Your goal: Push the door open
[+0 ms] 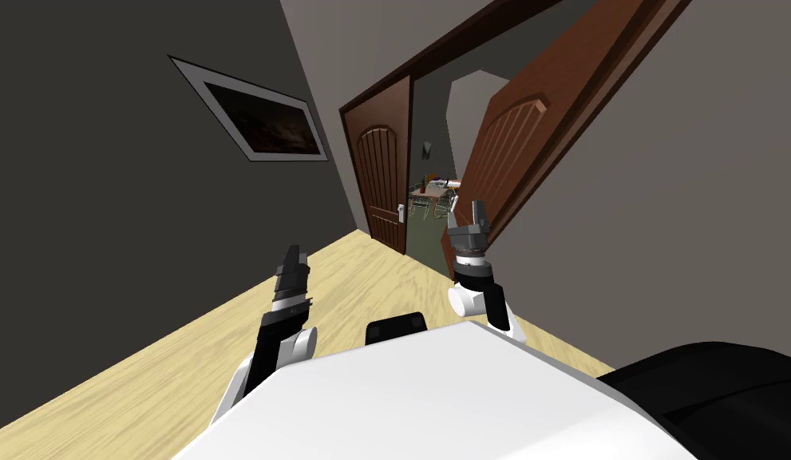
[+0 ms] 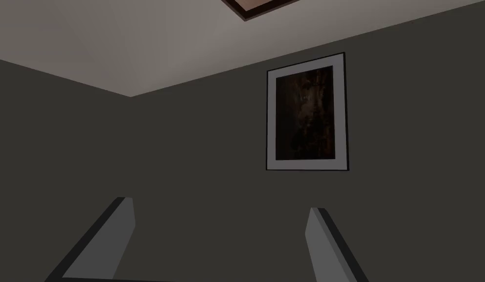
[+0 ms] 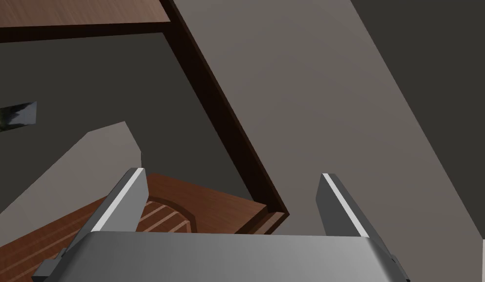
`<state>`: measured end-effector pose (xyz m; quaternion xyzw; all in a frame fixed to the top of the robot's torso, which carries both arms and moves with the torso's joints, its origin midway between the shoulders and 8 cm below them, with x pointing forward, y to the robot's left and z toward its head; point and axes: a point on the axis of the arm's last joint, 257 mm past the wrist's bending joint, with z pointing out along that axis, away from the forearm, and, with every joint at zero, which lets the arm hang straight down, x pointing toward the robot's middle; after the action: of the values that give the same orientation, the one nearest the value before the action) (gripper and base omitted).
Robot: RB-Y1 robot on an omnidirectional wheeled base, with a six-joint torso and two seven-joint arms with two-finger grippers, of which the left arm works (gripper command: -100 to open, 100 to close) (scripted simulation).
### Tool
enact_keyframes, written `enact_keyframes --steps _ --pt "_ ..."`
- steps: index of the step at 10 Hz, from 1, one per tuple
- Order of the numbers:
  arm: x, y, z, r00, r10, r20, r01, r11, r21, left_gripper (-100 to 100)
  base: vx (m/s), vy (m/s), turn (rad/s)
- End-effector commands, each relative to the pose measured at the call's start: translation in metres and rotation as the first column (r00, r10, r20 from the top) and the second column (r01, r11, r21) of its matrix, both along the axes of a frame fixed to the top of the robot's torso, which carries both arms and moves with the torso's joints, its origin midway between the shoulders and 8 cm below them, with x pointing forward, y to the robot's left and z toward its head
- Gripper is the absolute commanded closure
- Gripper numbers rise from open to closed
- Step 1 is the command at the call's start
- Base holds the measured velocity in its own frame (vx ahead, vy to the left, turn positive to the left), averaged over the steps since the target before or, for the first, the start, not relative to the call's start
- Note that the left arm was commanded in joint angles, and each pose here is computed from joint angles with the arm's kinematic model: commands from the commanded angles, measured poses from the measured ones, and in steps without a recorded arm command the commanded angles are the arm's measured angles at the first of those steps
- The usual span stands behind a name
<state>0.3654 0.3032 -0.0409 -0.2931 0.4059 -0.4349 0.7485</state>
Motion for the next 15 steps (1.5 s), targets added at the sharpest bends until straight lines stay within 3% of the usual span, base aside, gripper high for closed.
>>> enact_keyframes --steps 1,7,15 --pt "0.007 -0.003 -0.007 0.9998 -0.015 -0.009 0.015 0.9998 -0.014 -100 0.136 -0.022 -0.056" --pt "0.033 -0.017 -0.035 0.9965 -0.071 -0.045 0.068 0.9954 -0.067 -100 0.111 0.028 -0.068" --pt "0.072 -0.043 -0.077 0.9826 -0.157 -0.100 0.141 0.9789 -0.148 -100 0.103 0.024 -0.073"
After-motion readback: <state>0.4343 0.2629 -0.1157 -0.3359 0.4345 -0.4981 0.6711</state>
